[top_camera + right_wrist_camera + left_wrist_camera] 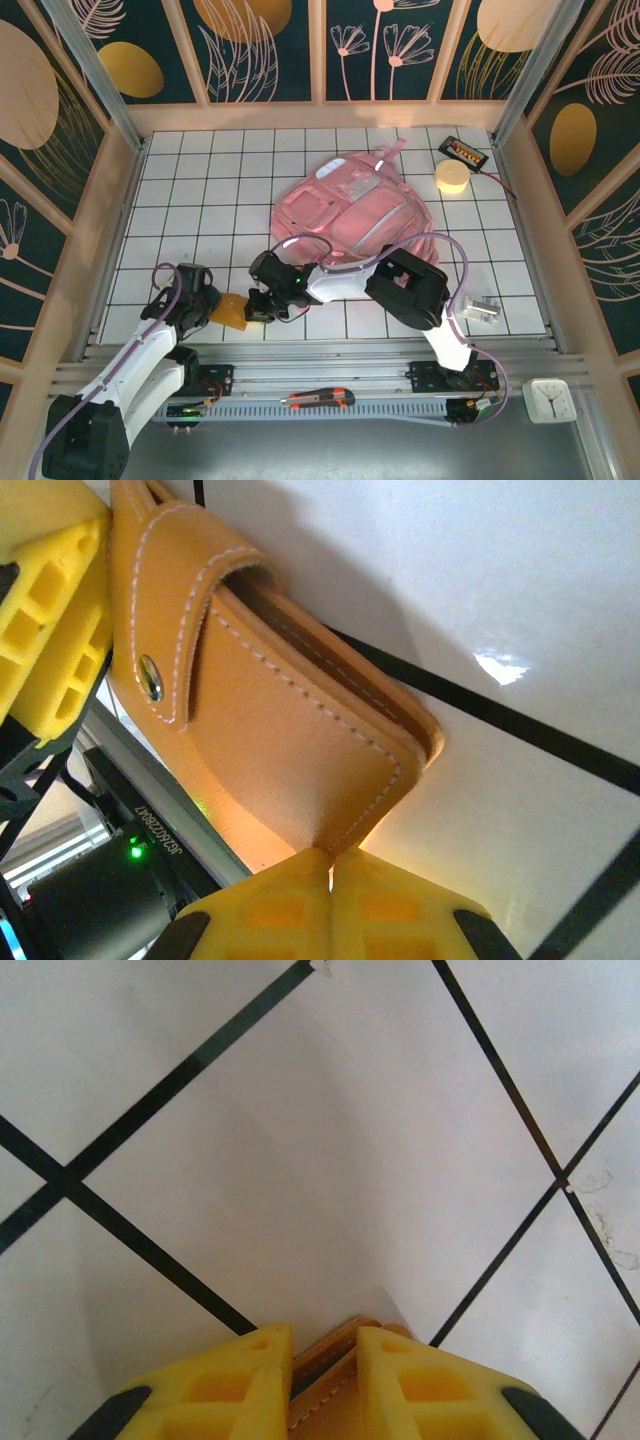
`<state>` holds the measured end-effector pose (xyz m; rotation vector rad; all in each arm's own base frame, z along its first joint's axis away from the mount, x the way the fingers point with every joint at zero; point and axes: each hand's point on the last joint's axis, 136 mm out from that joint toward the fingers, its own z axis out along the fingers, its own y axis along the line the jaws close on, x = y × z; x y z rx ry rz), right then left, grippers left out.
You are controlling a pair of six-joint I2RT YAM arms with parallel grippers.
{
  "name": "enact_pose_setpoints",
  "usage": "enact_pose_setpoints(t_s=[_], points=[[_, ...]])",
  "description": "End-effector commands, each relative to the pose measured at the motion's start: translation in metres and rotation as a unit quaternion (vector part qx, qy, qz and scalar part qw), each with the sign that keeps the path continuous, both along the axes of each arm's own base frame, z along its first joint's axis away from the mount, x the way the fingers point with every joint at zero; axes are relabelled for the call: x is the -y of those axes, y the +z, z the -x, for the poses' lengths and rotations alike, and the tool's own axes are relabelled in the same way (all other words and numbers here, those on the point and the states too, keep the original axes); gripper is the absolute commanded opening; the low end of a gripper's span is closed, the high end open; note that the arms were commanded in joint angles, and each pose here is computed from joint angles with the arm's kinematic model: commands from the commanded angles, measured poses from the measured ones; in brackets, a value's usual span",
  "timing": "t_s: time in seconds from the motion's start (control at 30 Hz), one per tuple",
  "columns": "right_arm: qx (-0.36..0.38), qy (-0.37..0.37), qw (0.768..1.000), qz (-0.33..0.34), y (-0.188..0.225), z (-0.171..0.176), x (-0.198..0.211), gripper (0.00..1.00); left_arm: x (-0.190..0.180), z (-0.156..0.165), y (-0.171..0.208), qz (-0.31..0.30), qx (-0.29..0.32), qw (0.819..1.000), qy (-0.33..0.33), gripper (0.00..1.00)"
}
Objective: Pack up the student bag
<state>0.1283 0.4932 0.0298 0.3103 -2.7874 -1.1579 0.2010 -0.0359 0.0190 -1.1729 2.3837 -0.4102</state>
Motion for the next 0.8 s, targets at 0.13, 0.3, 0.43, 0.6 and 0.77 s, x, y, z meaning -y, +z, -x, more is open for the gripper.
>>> enact_pose_setpoints(t_s=[0.13, 0.3, 0.43, 0.6, 0.77], points=[[0.09, -0.067, 0.992, -0.058, 0.076, -0.045, 0.007, 0.0, 0.023, -0.01, 0.042, 0.039, 0.028, 0.998, -0.052, 0.62], [0.122, -0.082, 0.988, -0.04, 0.101, -0.054, 0.036, 0.0, 0.019, -0.024, 0.072, 0.002, 0.055, 0.996, -0.075, 0.75], [0.145, -0.093, 0.985, -0.018, 0.119, -0.058, 0.065, 0.0, 0.018, -0.042, 0.106, -0.032, 0.089, 0.99, -0.103, 0.76], [0.141, -0.089, 0.986, 0.0, 0.12, -0.053, 0.096, 0.0, 0.031, -0.059, 0.114, -0.037, 0.086, 0.984, -0.152, 0.76], [0.097, 0.02, 0.995, 0.011, 0.082, -0.023, 0.075, 0.45, 0.022, -0.038, 0.079, -0.048, 0.008, 0.988, -0.146, 0.77]])
